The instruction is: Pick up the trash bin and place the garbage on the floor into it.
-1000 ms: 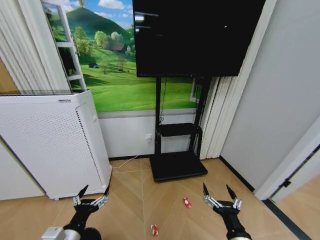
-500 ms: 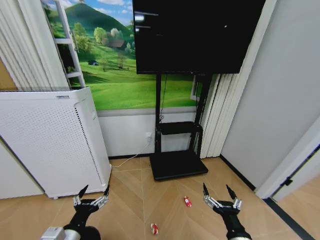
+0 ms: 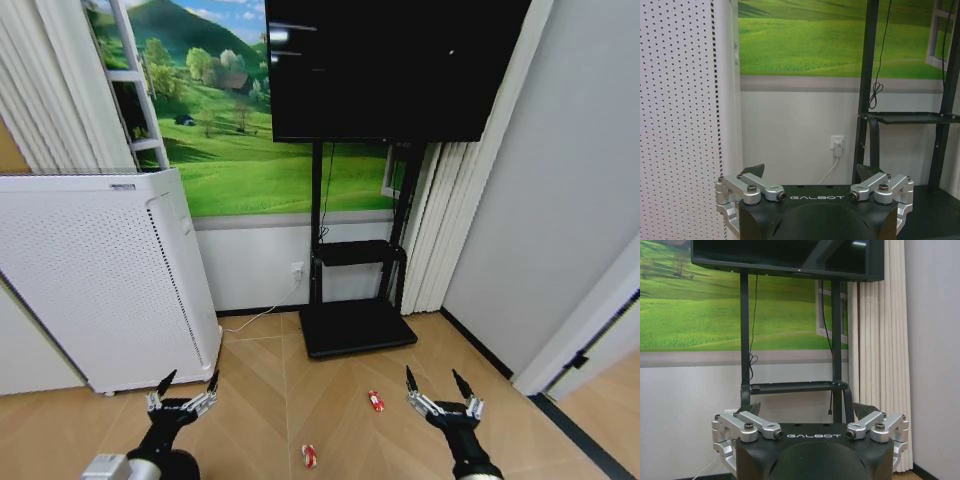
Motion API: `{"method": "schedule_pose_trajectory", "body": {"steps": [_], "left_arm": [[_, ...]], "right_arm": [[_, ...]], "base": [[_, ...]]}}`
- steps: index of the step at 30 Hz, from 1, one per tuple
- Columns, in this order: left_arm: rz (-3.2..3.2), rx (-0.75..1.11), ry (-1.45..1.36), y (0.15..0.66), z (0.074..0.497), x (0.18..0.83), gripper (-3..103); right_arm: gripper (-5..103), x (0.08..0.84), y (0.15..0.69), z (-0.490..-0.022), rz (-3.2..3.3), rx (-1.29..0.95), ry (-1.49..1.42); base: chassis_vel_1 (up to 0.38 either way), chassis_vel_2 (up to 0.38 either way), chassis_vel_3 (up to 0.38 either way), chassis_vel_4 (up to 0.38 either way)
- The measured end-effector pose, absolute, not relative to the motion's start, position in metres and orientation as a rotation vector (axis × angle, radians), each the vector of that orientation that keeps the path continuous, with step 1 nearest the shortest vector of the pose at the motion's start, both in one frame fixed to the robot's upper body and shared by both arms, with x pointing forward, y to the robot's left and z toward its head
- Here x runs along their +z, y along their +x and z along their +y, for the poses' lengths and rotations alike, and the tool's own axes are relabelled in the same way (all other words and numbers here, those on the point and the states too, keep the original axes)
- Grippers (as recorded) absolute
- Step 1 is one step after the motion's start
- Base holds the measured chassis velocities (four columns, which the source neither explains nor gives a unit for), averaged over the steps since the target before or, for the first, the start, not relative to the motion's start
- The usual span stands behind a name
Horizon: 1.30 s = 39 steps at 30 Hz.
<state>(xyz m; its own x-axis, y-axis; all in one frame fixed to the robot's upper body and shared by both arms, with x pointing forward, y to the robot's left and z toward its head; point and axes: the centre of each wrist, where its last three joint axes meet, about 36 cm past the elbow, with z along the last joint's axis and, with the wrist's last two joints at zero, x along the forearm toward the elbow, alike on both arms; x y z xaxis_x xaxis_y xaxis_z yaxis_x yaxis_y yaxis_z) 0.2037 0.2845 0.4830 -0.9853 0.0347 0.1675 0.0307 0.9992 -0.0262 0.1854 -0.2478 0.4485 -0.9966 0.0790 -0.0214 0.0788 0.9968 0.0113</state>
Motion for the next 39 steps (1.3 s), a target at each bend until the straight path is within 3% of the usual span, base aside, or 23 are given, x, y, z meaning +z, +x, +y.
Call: {"method": "schedule_pose_trajectory", "body": {"steps": [39], "left_arm": [[-2.972, 0.035, -0.049, 0.2037, 0.2845, 0.4830, 100]], "right_arm": [[100, 0.4485, 0.1854, -0.2478, 3.117, 0.016, 0.123]], "base": [[0.005, 0.004, 0.004, 0.003]]}}
